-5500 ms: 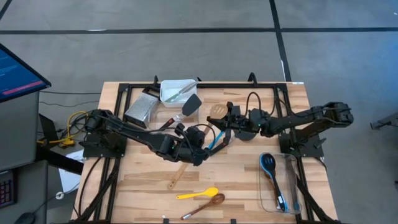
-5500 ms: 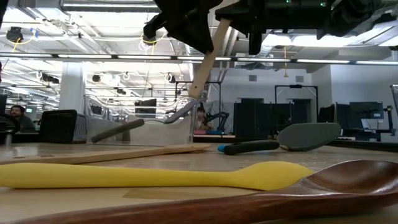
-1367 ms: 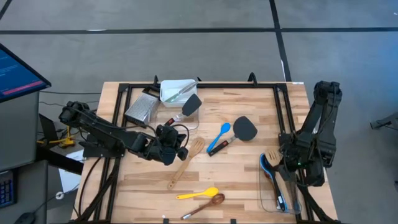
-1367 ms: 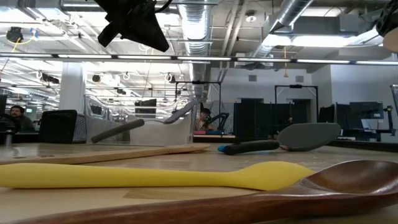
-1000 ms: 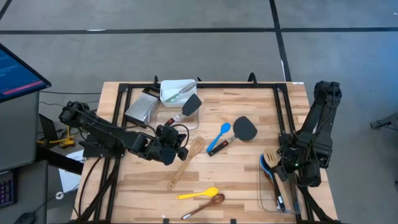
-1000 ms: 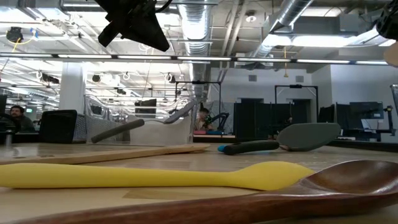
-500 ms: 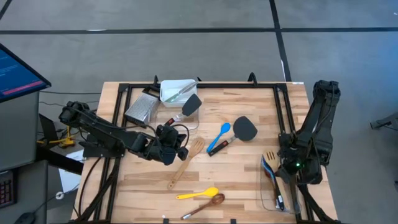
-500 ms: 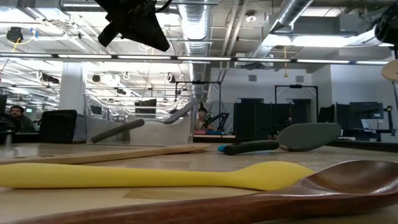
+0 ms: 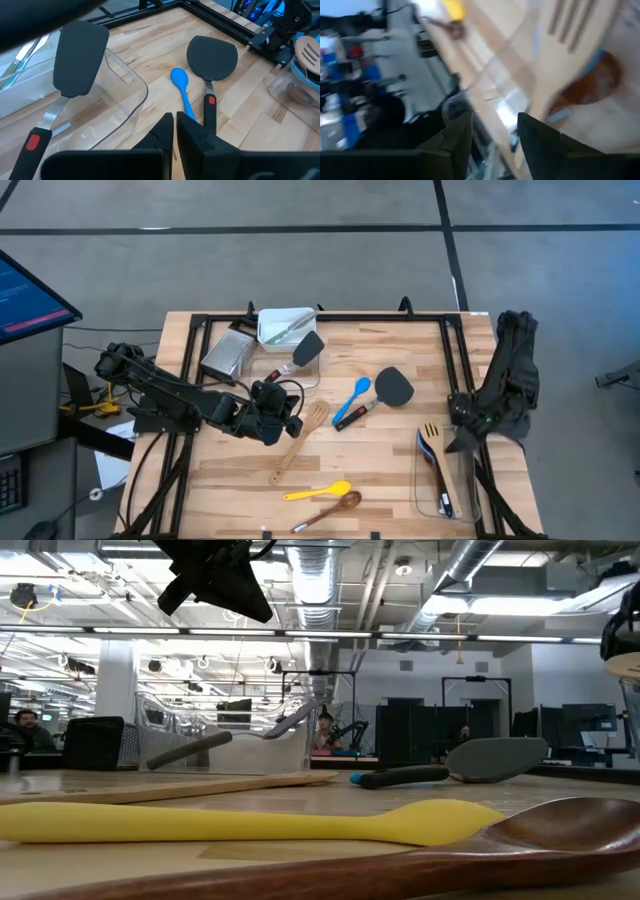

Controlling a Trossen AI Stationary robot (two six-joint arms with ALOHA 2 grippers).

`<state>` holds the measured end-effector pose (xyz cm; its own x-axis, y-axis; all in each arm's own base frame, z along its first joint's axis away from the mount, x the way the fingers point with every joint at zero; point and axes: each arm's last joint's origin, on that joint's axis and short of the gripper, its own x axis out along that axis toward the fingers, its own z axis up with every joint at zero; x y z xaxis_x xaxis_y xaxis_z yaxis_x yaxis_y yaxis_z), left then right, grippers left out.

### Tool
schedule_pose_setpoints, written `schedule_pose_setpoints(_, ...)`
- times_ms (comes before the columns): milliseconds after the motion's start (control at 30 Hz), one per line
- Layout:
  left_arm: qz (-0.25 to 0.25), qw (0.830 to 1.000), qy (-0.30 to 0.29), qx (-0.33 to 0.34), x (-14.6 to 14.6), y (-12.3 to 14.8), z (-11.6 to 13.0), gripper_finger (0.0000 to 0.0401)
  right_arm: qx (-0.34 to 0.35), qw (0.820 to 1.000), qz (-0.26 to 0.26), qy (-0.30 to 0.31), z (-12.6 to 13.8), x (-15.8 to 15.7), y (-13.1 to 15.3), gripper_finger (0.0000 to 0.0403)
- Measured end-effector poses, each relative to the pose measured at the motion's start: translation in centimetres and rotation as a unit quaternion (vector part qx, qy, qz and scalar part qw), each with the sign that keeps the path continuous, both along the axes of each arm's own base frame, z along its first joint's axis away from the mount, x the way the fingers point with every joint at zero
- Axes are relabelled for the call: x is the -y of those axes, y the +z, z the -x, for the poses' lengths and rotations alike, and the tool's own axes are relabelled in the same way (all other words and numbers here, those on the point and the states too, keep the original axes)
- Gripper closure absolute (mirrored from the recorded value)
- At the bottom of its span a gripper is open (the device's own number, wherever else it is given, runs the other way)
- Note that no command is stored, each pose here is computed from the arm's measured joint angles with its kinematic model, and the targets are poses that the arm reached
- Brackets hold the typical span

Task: Pick & Place Kitchen Items
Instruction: Put the solid turner spatula into the top transparent bin

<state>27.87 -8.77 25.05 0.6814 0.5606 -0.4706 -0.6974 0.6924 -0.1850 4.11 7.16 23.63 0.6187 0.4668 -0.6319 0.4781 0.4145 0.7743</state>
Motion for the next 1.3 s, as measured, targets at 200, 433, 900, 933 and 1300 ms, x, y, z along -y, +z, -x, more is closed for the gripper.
schedule_pose_setpoints(200,0.0,1.0,0.0,0.0,0.0,0.0,0.0,0.0393,0.139,0.99,0.015,0.028,-0.1,1.3,1.5,0.0272)
schedule_pose_setpoints(433,0.0,1.0,0.0,0.0,0.0,0.0,0.0,0.0393,0.308,0.945,0.111,0.0,-0.5,2.3,3.4,0.0286)
schedule_pose_setpoints(900,0.0,1.0,0.0,0.0,0.0,0.0,0.0,0.0393,0.36,0.875,0.307,-0.105,-0.9,4.0,4.0,0.0285)
schedule_pose_setpoints(933,0.0,1.0,0.0,0.0,0.0,0.0,0.0,0.0393,0.359,0.871,0.316,-0.109,-0.9,4.0,4.0,0.0285)
schedule_pose_setpoints(1300,0.0,1.0,0.0,-0.001,0.0,0.0,0.0,0.0393,0.345,0.857,0.36,-0.131,-1.1,4.5,3.8,0.0285)
